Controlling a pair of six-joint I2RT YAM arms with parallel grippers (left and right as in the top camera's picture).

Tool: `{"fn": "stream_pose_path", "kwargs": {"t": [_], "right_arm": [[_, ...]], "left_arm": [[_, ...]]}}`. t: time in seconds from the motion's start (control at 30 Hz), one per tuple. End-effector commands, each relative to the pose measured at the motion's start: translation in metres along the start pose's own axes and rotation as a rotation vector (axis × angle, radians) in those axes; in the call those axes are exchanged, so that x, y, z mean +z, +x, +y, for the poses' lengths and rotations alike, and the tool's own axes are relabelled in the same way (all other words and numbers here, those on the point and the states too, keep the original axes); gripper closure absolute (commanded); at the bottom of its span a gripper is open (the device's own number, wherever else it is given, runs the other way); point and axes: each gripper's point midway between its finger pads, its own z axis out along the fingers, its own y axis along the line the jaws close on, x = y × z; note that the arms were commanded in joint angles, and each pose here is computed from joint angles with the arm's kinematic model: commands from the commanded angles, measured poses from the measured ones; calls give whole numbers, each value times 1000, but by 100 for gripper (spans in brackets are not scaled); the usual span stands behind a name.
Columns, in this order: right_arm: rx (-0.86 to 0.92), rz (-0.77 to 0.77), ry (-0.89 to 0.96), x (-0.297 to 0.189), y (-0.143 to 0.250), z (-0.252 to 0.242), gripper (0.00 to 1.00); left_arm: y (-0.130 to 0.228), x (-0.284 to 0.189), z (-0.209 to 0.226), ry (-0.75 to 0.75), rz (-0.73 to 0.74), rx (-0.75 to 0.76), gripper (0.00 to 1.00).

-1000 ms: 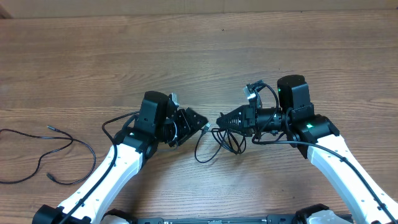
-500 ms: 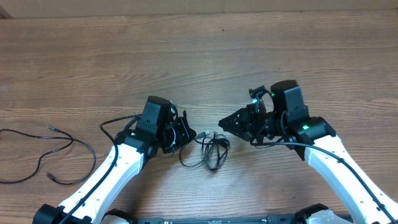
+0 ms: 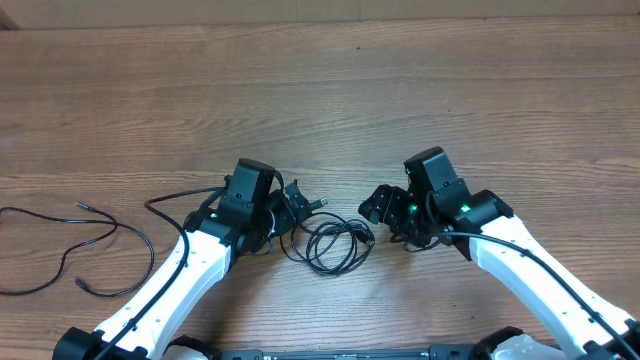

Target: Untangle cables

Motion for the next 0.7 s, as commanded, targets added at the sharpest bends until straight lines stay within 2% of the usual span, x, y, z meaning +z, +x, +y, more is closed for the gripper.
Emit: {"fn": "stream_pose_path", "kwargs": {"t": [0.0,0.1,0.17,0.2,0.27,0.37,0.47,0.53,0.57,0.6,0.67], "right_arm": [[17,27,68,16,5,-18,18],[26,44,89,23,6,-23,14],[33,58,105,28,7,-27,12],[36,64,112,30,8,-29,11],[39,70,119,32,9,-31,9],[39,69,118,32,8,-31,7],[38,68,118,32,8,-30,5],[38,68,118,32,8,-30,4],[38,68,117,32,8,-30,4],[38,68,118,32,8,-30,4],[38,68,118,32,8,-30,3]], "left_arm": [[0,1,3,-19,-2,24,11],[12,2,-4,16,51,117,24],[22,2,-1,0,82,171,37],[29,2,1,-14,101,187,41],[40,2,5,-37,134,204,42],[58,1,11,-72,184,234,34],[69,1,12,-85,210,262,35],[73,2,8,-76,210,269,39],[73,3,9,-88,199,251,53],[72,4,11,-102,188,235,58],[71,7,24,-150,162,166,59]]}}
